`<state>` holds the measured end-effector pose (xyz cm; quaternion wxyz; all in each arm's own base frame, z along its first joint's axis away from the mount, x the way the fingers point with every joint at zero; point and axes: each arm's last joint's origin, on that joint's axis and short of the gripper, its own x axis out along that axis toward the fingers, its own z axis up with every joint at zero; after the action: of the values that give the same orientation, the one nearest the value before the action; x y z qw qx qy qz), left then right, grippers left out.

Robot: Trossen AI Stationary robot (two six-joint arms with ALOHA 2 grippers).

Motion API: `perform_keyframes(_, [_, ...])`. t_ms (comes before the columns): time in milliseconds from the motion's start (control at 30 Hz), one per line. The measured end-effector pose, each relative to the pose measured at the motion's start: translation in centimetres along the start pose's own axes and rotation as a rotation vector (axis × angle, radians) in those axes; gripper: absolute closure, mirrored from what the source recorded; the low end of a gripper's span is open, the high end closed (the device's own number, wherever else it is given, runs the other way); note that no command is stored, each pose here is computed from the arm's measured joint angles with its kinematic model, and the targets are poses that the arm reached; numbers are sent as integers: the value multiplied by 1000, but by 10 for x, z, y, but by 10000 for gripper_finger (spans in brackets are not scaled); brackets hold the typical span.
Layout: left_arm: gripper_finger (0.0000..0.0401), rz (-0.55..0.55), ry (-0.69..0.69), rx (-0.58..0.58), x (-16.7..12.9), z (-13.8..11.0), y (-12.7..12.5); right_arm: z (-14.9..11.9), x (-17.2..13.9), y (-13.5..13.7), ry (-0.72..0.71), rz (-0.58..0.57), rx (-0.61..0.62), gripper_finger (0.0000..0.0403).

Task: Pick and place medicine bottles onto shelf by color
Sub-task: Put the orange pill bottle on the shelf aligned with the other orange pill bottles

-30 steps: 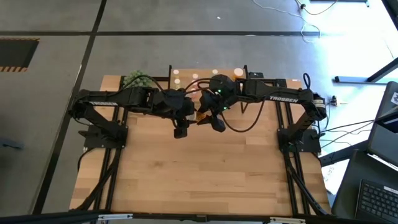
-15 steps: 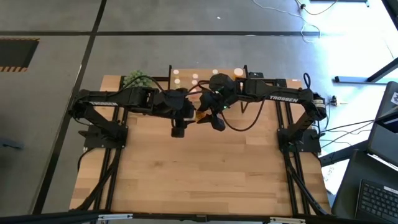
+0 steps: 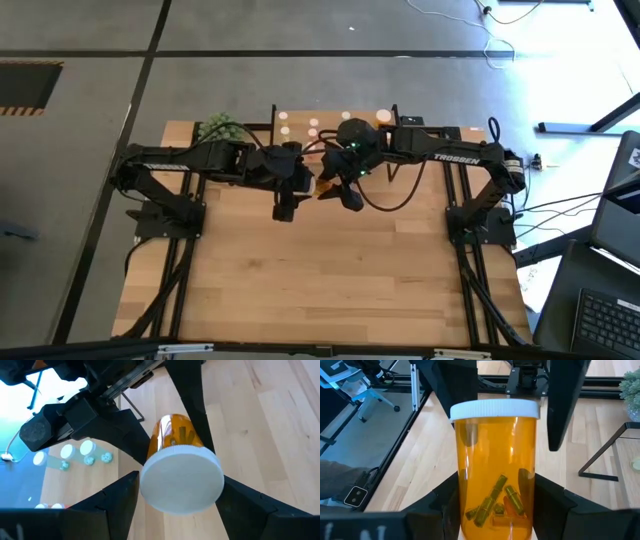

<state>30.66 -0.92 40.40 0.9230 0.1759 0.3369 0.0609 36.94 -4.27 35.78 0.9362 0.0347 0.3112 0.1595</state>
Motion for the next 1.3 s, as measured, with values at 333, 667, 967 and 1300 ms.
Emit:
perform_keyframes(333, [159,2,-6,-16,0,1,0,0,0,0,0,-5,0,215])
perform_keyframes(667, [160,1,-8,-17,0,1,0,-2,-2,-1,13,-8,9,215])
perform_keyframes(967, [160,75,-10,-27,0,2,5,-5,-8,-7,37,-27,37,215])
perform_keyframes(1300, [160,136,-56,-106,-33,-2,15,-2,-23,-13,74,-38,74,215])
